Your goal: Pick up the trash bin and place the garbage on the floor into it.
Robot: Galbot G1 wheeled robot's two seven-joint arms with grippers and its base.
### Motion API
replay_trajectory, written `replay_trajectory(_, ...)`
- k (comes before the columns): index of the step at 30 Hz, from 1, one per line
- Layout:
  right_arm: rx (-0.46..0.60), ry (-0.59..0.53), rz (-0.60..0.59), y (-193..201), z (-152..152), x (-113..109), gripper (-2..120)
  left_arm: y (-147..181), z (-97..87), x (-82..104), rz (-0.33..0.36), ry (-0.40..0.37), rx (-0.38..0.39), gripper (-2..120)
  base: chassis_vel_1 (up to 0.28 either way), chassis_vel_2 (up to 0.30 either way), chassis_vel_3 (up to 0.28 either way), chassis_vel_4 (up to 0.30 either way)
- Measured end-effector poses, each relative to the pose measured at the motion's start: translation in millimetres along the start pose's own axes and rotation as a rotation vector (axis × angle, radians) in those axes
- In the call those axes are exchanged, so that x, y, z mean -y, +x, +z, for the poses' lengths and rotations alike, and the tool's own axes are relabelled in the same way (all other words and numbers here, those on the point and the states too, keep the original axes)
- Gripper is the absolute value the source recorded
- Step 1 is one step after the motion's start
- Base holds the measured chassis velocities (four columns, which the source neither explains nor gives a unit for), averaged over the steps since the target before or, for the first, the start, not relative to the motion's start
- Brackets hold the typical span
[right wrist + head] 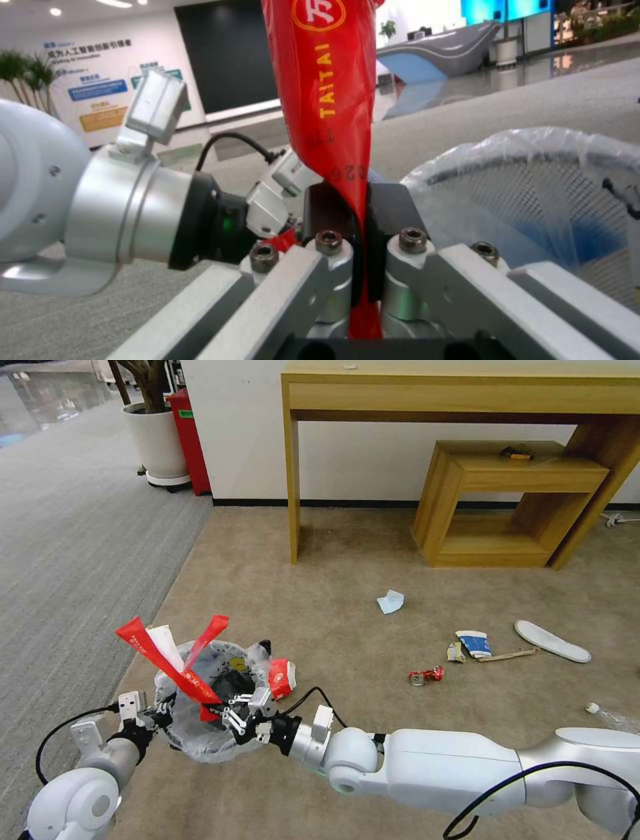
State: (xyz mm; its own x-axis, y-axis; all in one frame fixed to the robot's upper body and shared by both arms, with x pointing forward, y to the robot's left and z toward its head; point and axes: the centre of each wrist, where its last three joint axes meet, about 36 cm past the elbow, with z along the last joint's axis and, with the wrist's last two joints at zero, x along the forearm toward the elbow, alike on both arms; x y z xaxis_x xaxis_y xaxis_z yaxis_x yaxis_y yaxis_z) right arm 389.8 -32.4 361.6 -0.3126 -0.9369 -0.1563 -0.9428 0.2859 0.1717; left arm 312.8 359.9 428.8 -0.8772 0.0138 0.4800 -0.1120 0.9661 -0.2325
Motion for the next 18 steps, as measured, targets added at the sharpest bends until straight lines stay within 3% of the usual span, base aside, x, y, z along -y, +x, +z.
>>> replay_trajectory(11,-0.008,-0.005,0.013,-1.6,2.9,-3.0,0,2.2,-1.3,-1.0,-0.006,0.002,-0.003,0,0.0,0.0,0.0,0.0)
replay_trajectory(18,-0.03,0.011,0.038,9.8,6.2,6.2,0,0.9,0.9,-1.6,-0.008,0.007,-0.007,0,0.0,0.0,0.0,0.0)
